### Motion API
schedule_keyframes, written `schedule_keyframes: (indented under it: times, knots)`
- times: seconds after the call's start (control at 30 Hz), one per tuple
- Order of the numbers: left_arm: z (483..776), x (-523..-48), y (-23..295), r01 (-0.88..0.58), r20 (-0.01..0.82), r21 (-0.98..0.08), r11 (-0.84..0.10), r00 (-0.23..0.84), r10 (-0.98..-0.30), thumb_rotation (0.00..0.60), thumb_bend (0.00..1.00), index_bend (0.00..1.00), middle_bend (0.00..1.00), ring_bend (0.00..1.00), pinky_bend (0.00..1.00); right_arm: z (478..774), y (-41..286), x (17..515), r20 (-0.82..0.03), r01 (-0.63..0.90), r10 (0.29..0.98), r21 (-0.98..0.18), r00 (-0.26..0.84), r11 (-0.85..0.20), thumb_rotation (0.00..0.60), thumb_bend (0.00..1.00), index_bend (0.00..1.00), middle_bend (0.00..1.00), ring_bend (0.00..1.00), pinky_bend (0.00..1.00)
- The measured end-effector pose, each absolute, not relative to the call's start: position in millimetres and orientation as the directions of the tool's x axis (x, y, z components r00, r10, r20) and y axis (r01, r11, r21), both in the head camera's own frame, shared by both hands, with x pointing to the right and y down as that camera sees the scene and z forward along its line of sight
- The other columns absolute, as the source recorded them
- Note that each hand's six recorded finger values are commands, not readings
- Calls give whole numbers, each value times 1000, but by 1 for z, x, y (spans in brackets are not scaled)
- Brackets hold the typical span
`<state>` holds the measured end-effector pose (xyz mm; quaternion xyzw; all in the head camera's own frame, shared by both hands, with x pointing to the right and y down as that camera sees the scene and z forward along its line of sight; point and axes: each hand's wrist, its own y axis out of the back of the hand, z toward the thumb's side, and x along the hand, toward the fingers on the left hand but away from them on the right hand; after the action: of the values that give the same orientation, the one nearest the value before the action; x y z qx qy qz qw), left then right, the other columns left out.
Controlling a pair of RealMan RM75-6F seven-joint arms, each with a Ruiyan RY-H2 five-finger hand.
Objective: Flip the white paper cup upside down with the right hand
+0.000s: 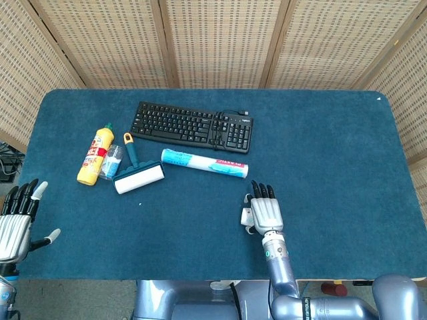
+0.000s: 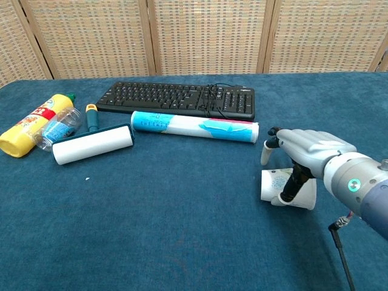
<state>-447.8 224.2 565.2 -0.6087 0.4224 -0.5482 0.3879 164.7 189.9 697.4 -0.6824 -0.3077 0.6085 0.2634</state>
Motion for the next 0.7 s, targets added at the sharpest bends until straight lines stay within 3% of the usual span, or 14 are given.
schedule_keyframes:
  times: [0.7]
  knots:
    - [563,-448,225,-105,341,-933,-344,45,-939,600,163,0,0,0,0,693,197,140,-662,-3,749,-749,27,-662,600,248,436,2,0,0]
